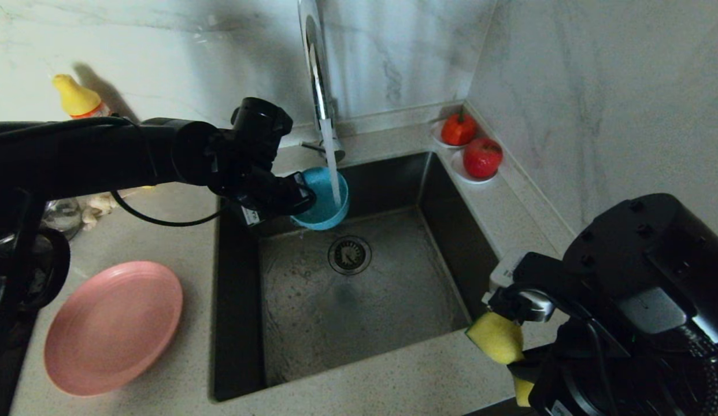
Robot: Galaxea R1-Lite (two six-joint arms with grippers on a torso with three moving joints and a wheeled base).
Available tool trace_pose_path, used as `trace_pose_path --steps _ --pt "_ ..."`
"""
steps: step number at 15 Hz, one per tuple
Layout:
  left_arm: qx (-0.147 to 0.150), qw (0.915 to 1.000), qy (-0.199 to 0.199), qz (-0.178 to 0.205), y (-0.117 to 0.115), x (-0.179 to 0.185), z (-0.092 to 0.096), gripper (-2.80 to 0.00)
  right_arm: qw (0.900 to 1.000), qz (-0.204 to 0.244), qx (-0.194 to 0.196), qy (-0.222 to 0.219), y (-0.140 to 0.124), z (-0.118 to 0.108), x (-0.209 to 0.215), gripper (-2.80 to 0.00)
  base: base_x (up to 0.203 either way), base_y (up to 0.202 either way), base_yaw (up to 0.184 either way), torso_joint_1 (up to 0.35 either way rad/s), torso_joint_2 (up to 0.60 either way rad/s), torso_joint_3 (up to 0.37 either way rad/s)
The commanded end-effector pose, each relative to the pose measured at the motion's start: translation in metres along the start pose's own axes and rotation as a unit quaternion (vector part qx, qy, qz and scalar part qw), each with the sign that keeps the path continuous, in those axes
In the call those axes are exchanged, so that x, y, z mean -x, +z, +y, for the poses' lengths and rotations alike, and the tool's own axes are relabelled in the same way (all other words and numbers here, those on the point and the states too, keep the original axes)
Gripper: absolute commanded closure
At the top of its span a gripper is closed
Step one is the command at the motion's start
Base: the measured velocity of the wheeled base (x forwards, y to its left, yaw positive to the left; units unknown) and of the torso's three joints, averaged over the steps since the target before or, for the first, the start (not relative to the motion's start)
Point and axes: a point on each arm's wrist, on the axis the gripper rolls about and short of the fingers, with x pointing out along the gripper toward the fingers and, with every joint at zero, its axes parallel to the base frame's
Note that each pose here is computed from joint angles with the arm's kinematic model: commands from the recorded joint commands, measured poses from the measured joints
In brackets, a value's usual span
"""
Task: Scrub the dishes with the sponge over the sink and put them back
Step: Wash the bowl
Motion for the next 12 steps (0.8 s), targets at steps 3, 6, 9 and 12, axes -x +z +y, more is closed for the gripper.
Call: trace_pose_path --steps 3,6,9,12 --pt "0.001 1.0 0.003 0.002 -0.001 -0.009 -0.001 0.0 1.0 0.006 0.001 0.002 -0.002 0.0 -0.001 0.0 0.0 0.0 0.0 0.0 0.0 0.0" --pt "-0.001 0.9999 0.01 0.007 -0.003 -0.004 0.001 0.0 1.0 0.006 0.001 0.002 -0.002 0.0 -0.001 0.0 0.0 0.0 0.0 0.0 0.0 0.0" --pt "-0.006 0.9999 0.011 0.003 -0.003 0.013 0.005 0.0 1.0 0.005 0.002 0.003 -0.003 0.001 -0.002 0.0 0.0 0.0 0.0 0.0 0.0 0.0" --pt "-0.02 0.9997 0.014 0.007 -0.006 0.017 0.007 0.0 1.0 -0.004 -0.001 0.003 -0.003 0.001 -0.002 0.0 0.0 0.0 0.0 0.0 0.0 0.0"
